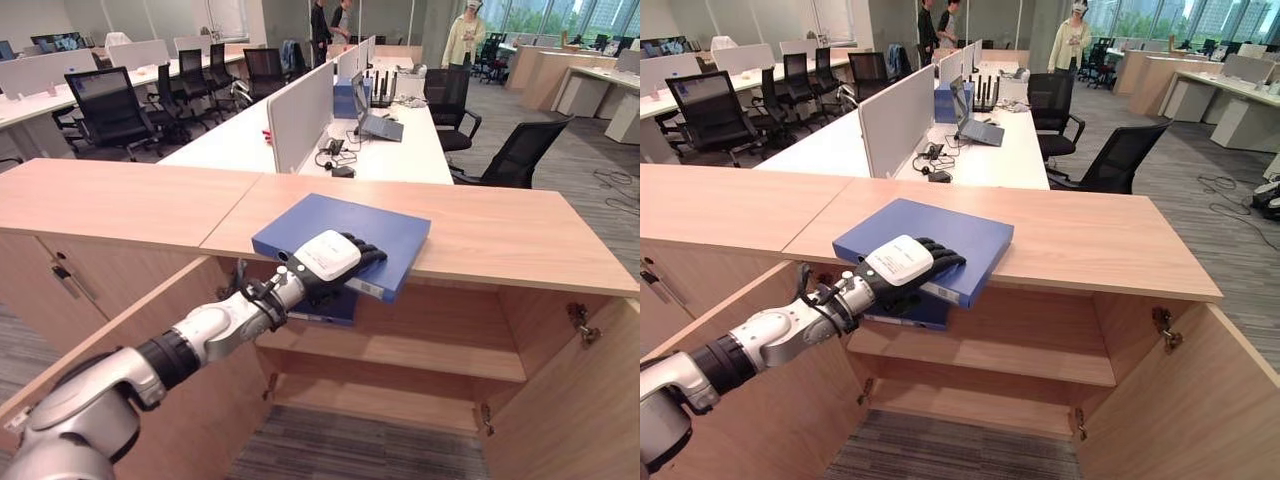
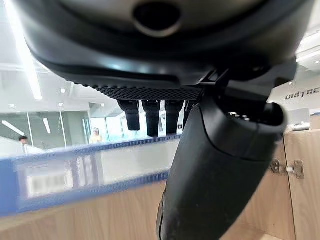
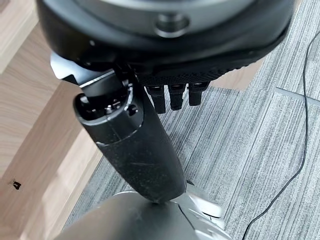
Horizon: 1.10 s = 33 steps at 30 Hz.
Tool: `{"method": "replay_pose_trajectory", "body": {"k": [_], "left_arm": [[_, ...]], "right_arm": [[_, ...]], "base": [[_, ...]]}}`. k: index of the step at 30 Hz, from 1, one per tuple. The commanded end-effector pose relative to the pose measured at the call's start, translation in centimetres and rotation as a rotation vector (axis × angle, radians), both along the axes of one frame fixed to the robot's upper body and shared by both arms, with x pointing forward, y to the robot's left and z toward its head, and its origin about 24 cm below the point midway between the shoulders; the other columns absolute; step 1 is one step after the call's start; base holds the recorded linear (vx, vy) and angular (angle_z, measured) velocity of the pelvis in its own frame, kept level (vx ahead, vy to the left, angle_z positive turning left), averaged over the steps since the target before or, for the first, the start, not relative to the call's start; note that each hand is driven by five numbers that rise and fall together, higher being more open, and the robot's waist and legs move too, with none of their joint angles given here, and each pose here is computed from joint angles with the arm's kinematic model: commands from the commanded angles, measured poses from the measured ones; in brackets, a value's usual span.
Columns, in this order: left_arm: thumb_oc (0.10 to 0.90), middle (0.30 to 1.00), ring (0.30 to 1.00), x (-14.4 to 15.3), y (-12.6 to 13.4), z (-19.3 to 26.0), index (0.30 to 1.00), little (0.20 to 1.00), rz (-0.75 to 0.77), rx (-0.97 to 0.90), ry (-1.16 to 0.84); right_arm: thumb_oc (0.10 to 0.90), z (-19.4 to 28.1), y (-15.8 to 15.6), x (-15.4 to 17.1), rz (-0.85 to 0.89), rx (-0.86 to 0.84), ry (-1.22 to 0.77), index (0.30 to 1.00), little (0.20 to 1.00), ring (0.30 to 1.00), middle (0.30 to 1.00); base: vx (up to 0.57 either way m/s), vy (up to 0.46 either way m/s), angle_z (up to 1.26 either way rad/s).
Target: Put the empty folder in the office cabinet
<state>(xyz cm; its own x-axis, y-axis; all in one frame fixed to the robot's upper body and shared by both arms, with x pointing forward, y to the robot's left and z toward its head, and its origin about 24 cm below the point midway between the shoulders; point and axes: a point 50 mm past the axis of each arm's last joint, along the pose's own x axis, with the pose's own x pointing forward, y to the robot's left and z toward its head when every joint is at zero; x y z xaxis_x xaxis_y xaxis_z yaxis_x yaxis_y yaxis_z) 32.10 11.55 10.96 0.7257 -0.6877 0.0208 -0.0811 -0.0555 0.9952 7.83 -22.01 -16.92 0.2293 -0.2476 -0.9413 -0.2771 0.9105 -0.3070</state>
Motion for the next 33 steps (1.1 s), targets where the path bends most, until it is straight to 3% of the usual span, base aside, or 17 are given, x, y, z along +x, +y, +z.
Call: {"method": "replay_pose_trajectory", "body": {"k": [1,7,13,18,22,23,24,27,33], "left_arm": [[0.400,0.300,0.300,3.0,0.5,5.9,0.300,0.300,0.055,0.013,-0.196],[0.400,0.300,0.300,2.6,1.6,5.3,0.300,0.300,0.101,-0.068,-0.177],[0.400,0.300,0.300,-2.0,0.4,8.0,0.300,0.300,-0.004,-0.458,-0.177],[0.400,0.300,0.300,-7.4,-0.2,8.4,0.300,0.300,-0.139,-0.992,0.069],[0.400,0.300,0.300,-9.5,-0.8,8.4,0.300,0.300,-0.248,-1.175,0.234],[0.400,0.300,0.300,-10.5,-0.6,8.1,0.300,0.300,-0.308,-1.374,0.383],[0.400,0.300,0.300,-10.8,-0.4,8.0,0.300,0.300,-0.324,-1.451,0.429],[0.400,0.300,0.300,-11.5,-0.4,8.0,0.300,0.300,-0.406,-1.602,0.540],[0.400,0.300,0.300,-12.2,-1.2,8.7,0.300,0.300,-0.552,-1.710,0.665]], "right_arm": [[0.800,0.8,0.5,3.8,0.021,0.008,-0.104,0.900,0.900,0.900,0.900],[0.800,0.7,0.5,3.4,0.009,0.010,-0.097,0.900,0.900,0.900,0.900],[0.800,0.4,0.2,2.3,-0.029,0.004,-0.073,0.900,0.900,0.900,0.900],[0.800,0.4,-0.2,1.6,-0.064,0.002,-0.056,0.900,0.900,0.900,0.900],[0.800,0.5,-0.7,1.7,-0.072,0.003,-0.058,0.900,0.900,0.900,0.900],[0.800,0.7,-1.1,2.0,-0.079,0.005,-0.063,0.900,0.900,0.900,0.900],[0.800,0.7,-1.2,2.0,-0.079,0.008,-0.061,0.900,0.900,0.900,0.900],[0.800,0.7,-1.2,2.1,-0.078,0.024,-0.063,0.900,0.900,0.900,0.900],[0.800,0.6,-0.9,2.1,-0.077,0.051,-0.070,0.900,0.900,0.900,0.900]], "base": [[0.00,0.000,0.00],[0.00,0.000,0.00],[0.00,0.000,0.00],[0.02,0.012,0.00],[0.01,0.015,0.02],[0.00,0.000,0.00],[0.00,0.000,0.00],[0.00,0.000,0.00],[0.00,0.000,0.00]]}}
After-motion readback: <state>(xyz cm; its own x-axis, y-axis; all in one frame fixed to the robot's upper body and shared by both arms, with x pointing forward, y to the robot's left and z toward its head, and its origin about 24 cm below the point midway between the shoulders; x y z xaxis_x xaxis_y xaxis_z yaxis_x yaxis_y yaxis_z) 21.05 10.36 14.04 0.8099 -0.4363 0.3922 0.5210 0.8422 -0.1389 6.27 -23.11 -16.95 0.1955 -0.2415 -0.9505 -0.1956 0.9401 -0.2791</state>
